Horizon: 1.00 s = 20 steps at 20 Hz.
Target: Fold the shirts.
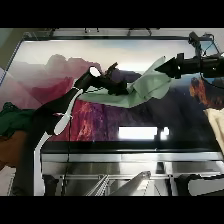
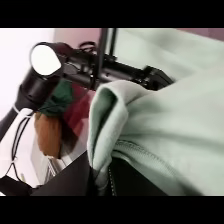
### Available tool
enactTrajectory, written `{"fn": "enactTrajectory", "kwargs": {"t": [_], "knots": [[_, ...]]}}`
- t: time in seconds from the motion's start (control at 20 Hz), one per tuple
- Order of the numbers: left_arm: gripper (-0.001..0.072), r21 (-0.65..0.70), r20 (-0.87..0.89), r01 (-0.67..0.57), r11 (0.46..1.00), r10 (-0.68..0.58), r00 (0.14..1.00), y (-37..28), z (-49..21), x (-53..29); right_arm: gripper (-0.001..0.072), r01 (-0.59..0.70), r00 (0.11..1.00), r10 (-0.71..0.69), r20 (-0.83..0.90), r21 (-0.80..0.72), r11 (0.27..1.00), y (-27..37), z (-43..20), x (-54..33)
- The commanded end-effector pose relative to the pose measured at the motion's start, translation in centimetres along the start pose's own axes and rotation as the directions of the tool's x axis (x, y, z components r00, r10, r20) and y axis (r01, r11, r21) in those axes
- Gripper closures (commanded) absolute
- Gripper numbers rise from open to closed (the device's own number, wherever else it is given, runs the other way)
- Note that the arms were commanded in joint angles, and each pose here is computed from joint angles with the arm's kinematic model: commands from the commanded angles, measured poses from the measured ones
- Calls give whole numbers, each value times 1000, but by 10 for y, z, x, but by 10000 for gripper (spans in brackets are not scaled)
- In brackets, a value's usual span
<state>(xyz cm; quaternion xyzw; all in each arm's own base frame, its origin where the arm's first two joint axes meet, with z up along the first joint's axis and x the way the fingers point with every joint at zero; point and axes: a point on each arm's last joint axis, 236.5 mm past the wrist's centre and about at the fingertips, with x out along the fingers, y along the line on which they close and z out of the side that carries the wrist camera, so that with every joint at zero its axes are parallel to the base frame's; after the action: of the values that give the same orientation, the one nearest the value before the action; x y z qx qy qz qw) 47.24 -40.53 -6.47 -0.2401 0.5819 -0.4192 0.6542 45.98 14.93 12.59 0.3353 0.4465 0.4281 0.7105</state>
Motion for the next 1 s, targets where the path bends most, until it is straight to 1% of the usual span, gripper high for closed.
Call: {"fn": "enactTrajectory", "kwargs": {"t": [0.0, 0.05, 0.1, 0.2, 0.3, 0.45, 0.5, 0.55, 0.6, 0.65, 0.7, 0.75, 0.8, 0.85, 0.95], "knots": [[706, 52, 54, 432, 900, -434, 899, -108, 22, -102, 691, -9, 999, 13, 46, -91, 996, 37, 11, 52], [706, 107, 82, 495, 862, -504, 860, -129, 29, -164, 691, 11, 997, -1, 72, -136, 991, 43, 13, 83], [706, 169, 124, 524, 835, -546, 829, -144, 35, -224, 690, 38, 994, -20, 110, -166, 985, 48, 15, 121], [706, 286, 233, 518, 806, -583, 779, -165, 40, -325, 691, 88, 987, -51, 150, -254, 963, 52, 6, 191], [705, 364, 348, 422, 831, -541, 765, -168, 39, -398, 692, 88, 991, -50, 124, -325, 942, 57, -19, 266], [704, 371, 442, 303, 878, -454, 774, -156, 29, -438, 691, -5, 999, 18, 31, -361, 933, 70, -61, 362], [704, 346, 446, 286, 894, -425, 788, -149, 24, -436, 631, -40, 999, 43, 1, -377, 925, 72, -72, 382], [704, 320, 443, 278, 906, -403, 801, -141, 19, -431, 253, -77, 997, 72, -29, -383, 920, 75, -81, 395], [704, 298, 429, 286, 911, -396, 812, -135, 13, -424, 107, -111, 994, 100, -48, -354, 928, 79, -86, 398], [703, 276, 412, 305, 912, -399, 819, -131, 7, -417, 121, -171, 985, 154, -79, -300, 938, 90, -90, 390], [704, 256, 403, 320, 912, -402, 822, -127, 3, -411, 375, -228, 972, 201, -125, -275, 934, 101, -92, 375], [704, 249, 397, 327, 912, -404, 824, -123, 1, -405, 694, -273, 957, 231, -177, -275, 922, 109, -89, 352], [704, 240, 392, 335, 911, -407, 825, -118, -1, -401, 692, -292, 949, 245, -198, -257, 921, 112, -79, 327], [704, 233, 387, 345, 909, -412, 825, -115, -3, -398, 693, -282, 951, 240, -195, -225, 933, 109, -65, 304], [704, 222, 367, 360, 906, -420, 830, -111, -9, -393, 694, -200, 969, 171, -180, -159, 967, 85, -41, 256]]}}
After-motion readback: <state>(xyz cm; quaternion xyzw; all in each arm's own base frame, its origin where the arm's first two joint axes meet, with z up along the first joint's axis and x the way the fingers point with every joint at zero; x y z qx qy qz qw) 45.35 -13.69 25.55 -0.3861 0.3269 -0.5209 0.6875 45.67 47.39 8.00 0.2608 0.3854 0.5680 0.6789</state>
